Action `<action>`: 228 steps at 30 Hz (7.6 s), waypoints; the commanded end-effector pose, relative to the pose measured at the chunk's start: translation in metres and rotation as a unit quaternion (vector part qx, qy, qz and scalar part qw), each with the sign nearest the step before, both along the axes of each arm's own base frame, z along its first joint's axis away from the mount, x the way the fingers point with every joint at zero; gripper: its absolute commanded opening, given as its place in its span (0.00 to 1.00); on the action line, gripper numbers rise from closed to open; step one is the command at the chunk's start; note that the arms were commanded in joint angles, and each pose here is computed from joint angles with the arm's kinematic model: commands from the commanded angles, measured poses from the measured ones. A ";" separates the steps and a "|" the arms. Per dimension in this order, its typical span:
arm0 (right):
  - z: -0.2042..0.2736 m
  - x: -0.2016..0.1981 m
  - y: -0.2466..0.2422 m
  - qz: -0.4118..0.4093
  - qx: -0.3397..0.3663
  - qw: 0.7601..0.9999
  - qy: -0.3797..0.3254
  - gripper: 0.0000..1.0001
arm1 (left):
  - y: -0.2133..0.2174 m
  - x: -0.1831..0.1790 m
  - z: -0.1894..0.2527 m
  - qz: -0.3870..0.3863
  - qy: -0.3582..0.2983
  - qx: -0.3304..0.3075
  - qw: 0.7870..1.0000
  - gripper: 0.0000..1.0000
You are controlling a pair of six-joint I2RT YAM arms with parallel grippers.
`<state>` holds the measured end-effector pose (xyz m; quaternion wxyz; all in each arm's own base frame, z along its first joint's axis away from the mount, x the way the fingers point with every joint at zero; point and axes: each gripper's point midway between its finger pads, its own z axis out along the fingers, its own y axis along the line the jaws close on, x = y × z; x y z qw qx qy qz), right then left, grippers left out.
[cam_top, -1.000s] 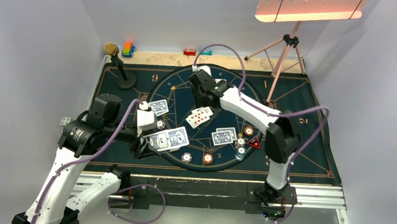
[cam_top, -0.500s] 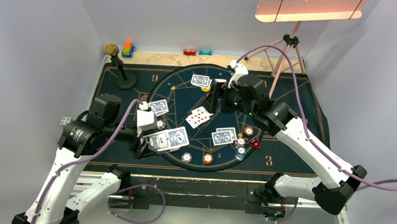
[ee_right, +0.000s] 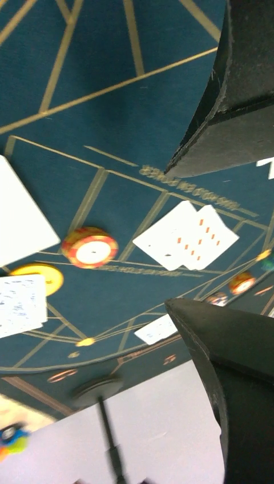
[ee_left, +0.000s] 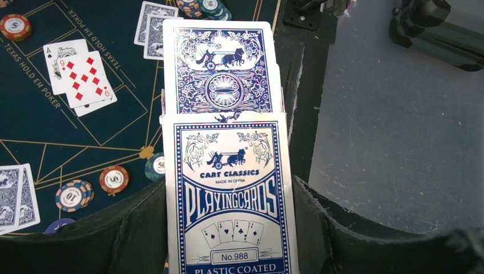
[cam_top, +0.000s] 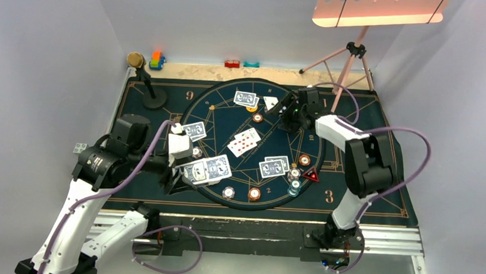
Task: Distribute texas hold em gaming equipment
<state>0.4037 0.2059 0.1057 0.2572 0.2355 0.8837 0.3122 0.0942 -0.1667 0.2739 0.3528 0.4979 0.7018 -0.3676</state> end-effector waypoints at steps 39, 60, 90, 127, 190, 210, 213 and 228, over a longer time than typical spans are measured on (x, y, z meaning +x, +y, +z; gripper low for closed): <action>-0.064 0.115 -0.019 -0.303 0.119 0.945 -0.007 0.47 | 0.001 0.005 0.011 -0.004 -0.028 0.002 1.000 0.00; 0.017 0.082 -0.020 -0.249 0.131 0.954 -0.099 0.00 | 0.003 0.003 0.013 0.002 -0.035 -0.001 0.999 0.00; 0.020 -0.305 0.108 0.473 0.057 0.878 -0.054 0.03 | -0.001 0.009 0.018 0.009 -0.035 -0.013 0.999 0.00; 0.229 -0.252 0.117 0.437 0.165 0.846 -0.258 0.93 | -0.010 0.012 0.018 -0.008 -0.018 -0.033 0.999 0.00; 0.221 -0.239 0.111 0.385 0.068 0.887 -0.245 0.19 | -0.010 0.008 0.024 -0.011 -0.020 -0.037 0.999 0.00; 0.256 -0.218 0.079 0.336 0.083 0.898 -0.271 0.00 | -0.009 0.009 0.021 -0.010 -0.019 -0.034 0.999 0.00; 0.255 -0.210 0.075 0.324 0.088 0.903 -0.267 0.00 | -0.010 0.009 0.021 -0.011 -0.020 -0.034 0.999 0.00; 0.108 -0.110 0.095 0.275 0.045 0.948 -0.151 0.00 | -0.008 0.008 0.022 -0.008 -0.021 -0.031 0.999 0.00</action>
